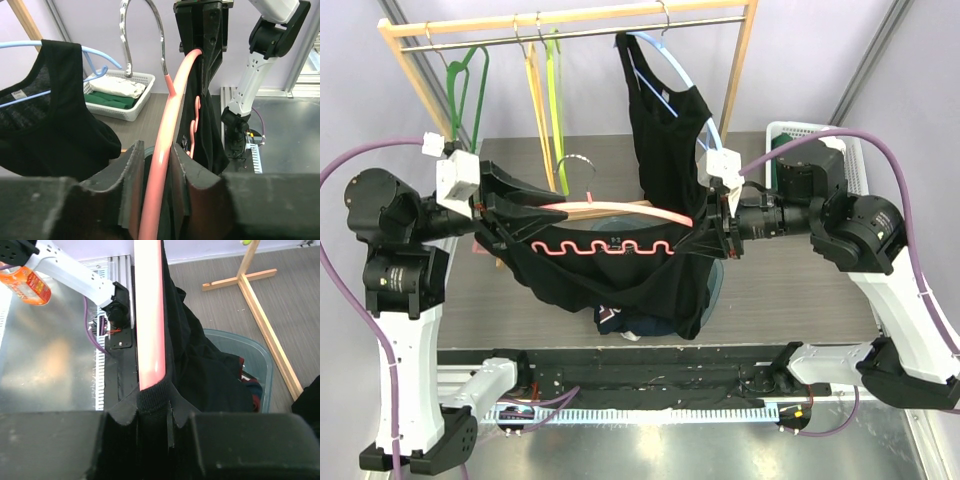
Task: Remove the tank top from the hanger
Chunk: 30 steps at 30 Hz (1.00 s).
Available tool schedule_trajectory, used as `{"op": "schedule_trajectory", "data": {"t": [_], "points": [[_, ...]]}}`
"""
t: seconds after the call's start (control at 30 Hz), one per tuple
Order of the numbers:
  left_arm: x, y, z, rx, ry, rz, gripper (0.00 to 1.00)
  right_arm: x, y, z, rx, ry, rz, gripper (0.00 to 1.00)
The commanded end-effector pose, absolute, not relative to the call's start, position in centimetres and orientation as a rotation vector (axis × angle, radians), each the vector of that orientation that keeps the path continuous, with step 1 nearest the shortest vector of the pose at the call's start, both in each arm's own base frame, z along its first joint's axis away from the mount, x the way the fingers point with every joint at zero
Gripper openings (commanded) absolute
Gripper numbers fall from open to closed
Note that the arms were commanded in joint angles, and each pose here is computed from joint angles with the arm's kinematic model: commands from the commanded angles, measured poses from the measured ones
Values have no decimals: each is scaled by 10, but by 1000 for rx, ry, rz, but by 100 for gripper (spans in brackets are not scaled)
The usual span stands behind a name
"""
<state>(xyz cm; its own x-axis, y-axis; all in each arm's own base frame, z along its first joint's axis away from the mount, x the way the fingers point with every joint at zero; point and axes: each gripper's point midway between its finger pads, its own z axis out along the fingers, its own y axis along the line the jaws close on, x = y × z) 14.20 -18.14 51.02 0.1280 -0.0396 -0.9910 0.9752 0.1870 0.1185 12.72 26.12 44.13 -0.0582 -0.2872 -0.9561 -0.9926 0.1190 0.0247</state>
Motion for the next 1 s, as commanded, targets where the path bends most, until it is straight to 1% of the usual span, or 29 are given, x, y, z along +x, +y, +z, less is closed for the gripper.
{"op": "schedule_trajectory", "data": {"t": [0.0, 0.03, 0.1, 0.13, 0.2, 0.37, 0.4, 0.43, 0.47, 0.53, 0.57, 0.63, 0.67, 0.77, 0.83, 0.9, 0.97], "points": [[154, -180, 507, 1090, 1139, -937, 24, 151, 266, 492, -1161, 1298, 904, 7], [157, -179, 507, 1088, 1132, -911, 15, 162, 267, 480, -1129, 1338, 871, 9], [173, -175, 508, 1061, 1122, -819, 6, 168, 265, 486, -1075, 1305, 850, 8], [181, -174, 508, 1064, 1108, -776, 5, 173, 267, 473, -1069, 1332, 836, 6], [194, -170, 510, 1059, 1089, -695, 3, 176, 267, 473, -1053, 1322, 825, 2], [207, -168, 513, 1059, 1067, -611, 0, 179, 264, 472, -1036, 1321, 809, 2], [209, -167, 514, 1056, 1064, -598, 0, 180, 264, 475, -1025, 1312, 804, 6], [210, -166, 516, 1060, 1052, -573, 0, 181, 263, 476, -1017, 1312, 799, 16], [211, -166, 517, 1064, 1042, -556, 0, 183, 260, 480, -992, 1306, 782, 38], [213, -163, 524, 1053, 1028, -512, 0, 186, 257, 478, -969, 1314, 765, 51], [215, -162, 527, 1055, 1016, -486, 0, 187, 253, 480, -947, 1311, 751, 63], [217, -160, 534, 1052, 997, -449, 0, 193, 247, 478, -903, 1317, 717, 75], [218, -159, 536, 1052, 988, -435, 0, 194, 245, 477, -885, 1320, 708, 83], [221, -158, 542, 1046, 970, -413, 0, 196, 231, 479, -809, 1317, 672, 95], [222, -158, 541, 1047, 969, -405, 0, 195, 218, 479, -754, 1327, 645, 99], [224, -157, 538, 1049, 970, -397, 0, 190, 203, 484, -679, 1315, 641, 100], [221, -158, 536, 1054, 968, -402, 0, 196, 177, 500, -501, 1279, 595, 100]]}}
